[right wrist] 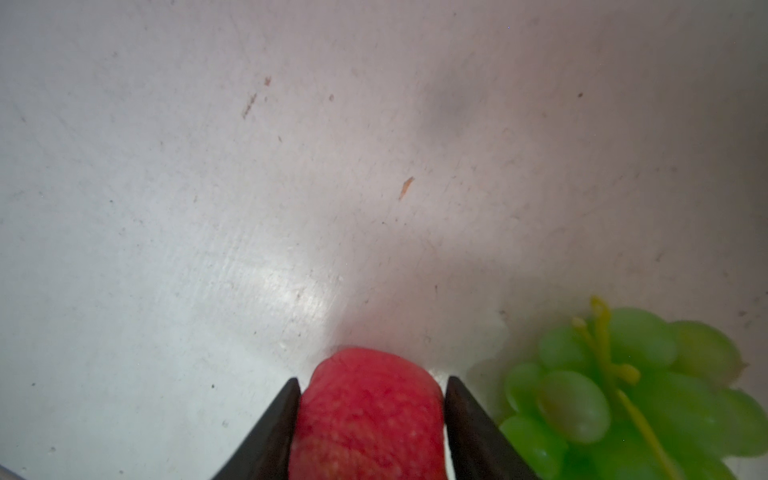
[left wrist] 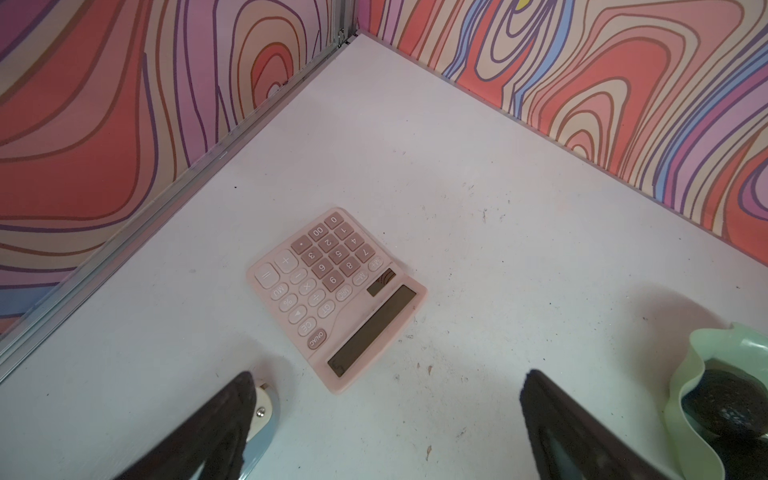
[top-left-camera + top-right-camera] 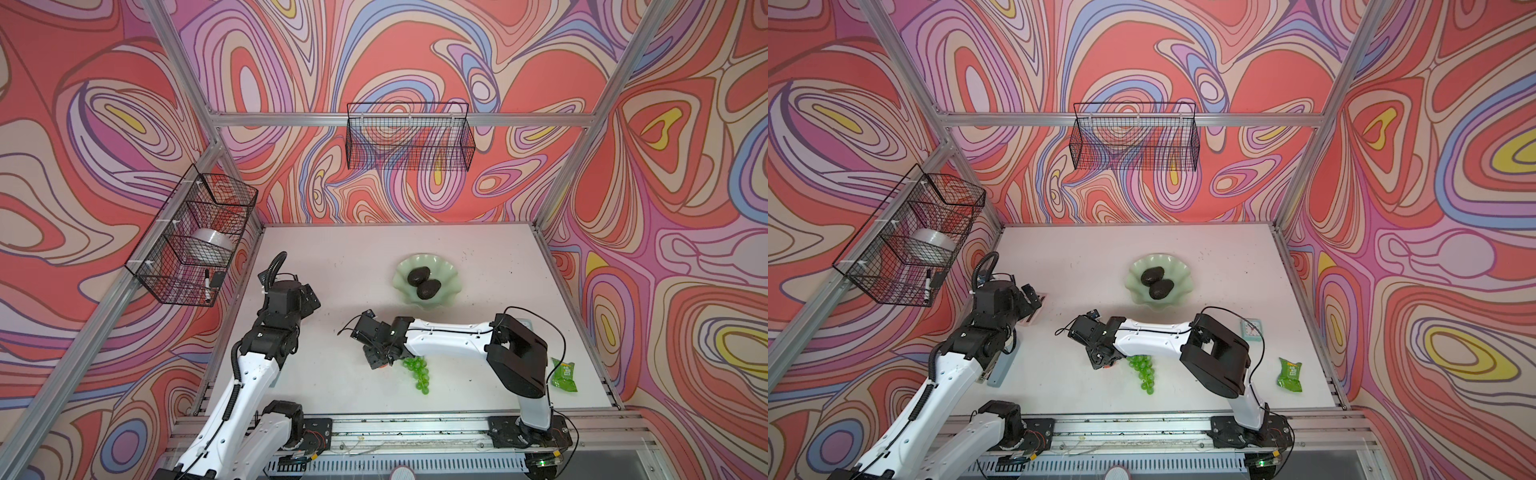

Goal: Place and organize the fake fruits in the fruit bowl
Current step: 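Grasp the red apple with the right gripper while the left arm retracts, then carry the apple with the right gripper into the bowl and release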

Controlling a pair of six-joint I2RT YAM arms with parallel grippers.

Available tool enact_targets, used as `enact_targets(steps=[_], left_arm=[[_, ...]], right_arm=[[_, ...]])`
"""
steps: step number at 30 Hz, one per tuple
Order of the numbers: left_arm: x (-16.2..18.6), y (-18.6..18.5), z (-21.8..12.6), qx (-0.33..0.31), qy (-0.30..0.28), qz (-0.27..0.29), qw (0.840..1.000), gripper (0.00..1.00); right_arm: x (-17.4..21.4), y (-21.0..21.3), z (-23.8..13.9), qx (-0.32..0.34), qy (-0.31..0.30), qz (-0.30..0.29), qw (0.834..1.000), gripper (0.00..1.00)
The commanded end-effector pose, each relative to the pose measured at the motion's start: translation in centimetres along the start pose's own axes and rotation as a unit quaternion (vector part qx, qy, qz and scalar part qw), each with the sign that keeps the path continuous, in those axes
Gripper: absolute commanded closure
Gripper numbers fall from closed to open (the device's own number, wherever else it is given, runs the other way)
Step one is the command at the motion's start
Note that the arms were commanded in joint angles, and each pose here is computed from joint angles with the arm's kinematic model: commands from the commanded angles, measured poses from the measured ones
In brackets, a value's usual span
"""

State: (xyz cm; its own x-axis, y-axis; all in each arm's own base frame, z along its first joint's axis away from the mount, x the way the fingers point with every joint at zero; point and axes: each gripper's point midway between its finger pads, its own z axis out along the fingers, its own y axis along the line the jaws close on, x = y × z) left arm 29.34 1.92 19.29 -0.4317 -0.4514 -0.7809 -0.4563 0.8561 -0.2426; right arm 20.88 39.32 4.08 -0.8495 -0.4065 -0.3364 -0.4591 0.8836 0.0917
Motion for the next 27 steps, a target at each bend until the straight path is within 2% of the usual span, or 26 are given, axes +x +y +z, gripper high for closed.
enact_targets(steps=[1,4,8,10,15,17,21,27], left_arm=[[0.8,0.7,0.2,-0.01,0.012,0.004,1.0,0.0],[0.8,0.6,0.3,-0.009,0.012,0.005,1.0,0.0],[0.9,0.5,0.4,-0.009,0.017,0.007,1.0,0.0],[0.9,0.5,0.5,-0.009,0.019,0.005,1.0,0.0],[1.1,0.3,0.5,-0.003,0.02,0.002,1.0,0.0],[1.1,0.1,0.5,0.001,0.023,0.001,1.0,0.0],[1.2,-0.2,0.4,0.009,0.029,-0.003,1.0,0.0],[1.5,0.1,0.4,0.005,0.032,-0.002,0.999,0.0]], right_arm=[[-2.5,0.2,-1.8,-0.028,-0.033,0.017,0.999,0.51],[-4.7,-1.3,-3.8,-0.074,-0.046,0.059,0.994,0.55],[-9.0,-5.8,-9.0,-0.1,-0.114,0.104,0.983,0.56],[-11.0,-9.4,-10.8,-0.083,-0.145,0.121,0.979,0.55],[-14.9,-19.9,-13.3,0.02,-0.219,0.16,0.962,0.55],[-16.0,-22.9,-13.0,0.053,-0.229,0.168,0.957,0.55],[-17.5,-27.0,-11.0,0.08,-0.228,0.185,0.952,0.55],[-18.2,-30.7,-6.8,0.11,-0.21,0.19,0.953,0.55]])
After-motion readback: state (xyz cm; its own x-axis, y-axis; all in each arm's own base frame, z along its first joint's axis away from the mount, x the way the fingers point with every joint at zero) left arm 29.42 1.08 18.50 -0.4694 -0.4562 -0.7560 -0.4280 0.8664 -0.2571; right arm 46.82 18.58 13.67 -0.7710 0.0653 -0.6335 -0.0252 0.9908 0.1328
